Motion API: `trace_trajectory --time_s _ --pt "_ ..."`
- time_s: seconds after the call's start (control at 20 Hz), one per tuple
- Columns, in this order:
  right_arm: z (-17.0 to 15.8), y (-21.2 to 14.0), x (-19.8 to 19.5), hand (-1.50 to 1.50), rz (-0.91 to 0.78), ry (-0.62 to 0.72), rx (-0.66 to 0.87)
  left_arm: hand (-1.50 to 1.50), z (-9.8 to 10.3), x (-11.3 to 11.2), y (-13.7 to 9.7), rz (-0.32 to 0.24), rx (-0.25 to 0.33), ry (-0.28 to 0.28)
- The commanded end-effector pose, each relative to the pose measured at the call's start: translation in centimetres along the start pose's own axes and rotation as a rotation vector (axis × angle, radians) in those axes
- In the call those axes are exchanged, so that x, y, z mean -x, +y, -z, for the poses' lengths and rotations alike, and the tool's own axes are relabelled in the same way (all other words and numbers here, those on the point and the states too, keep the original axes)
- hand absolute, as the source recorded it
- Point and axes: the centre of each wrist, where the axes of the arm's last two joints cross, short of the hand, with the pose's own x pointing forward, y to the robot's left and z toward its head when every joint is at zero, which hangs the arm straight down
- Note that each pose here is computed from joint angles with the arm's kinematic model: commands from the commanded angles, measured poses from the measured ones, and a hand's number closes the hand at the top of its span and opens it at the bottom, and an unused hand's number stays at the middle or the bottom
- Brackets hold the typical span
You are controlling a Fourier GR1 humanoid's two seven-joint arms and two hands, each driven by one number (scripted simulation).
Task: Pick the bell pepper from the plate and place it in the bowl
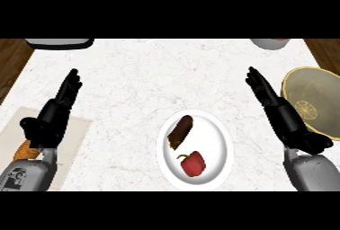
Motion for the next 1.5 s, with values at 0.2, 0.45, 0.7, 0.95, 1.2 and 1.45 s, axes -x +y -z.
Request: trace_trajectory --time_s 0.2,0.45,0.7,0.95,1.2,1.45 --pt "4.0 6.6 -1.3 1.5 0.304 -0.146 -0.678 0.0 1.8 -2.7 0.0 0.06 -0.031 -0.095" --pt "5.6 1.4 3.6 -1.5 0.326 -0.206 -0.502 0.0 2.2 -2.8 -1.3 0.033 -0.054 -0.027" --pt "8.1 -0.1 1.2 -1.5 0.245 -0.38 -0.793 0.0 1.7 -3.0 -0.9 0.049 -0.057 -0.021" --pt "10.1 -3.2 -2.8 -1.5 -0.028 -0.4 -0.929 0.0 2.3 -3.5 -0.6 0.06 -0.076 -0.023" --pt "10.9 -0.1 -4.9 -1.5 -0.337 -0.421 -1.06 0.0 2.3 -3.1 -0.1 0.064 -0.103 0.012" --pt "10.9 4.4 -4.5 -1.5 -0.518 -0.43 -1.195 0.0 2.5 -3.7 -0.4 0.059 -0.123 -0.001"
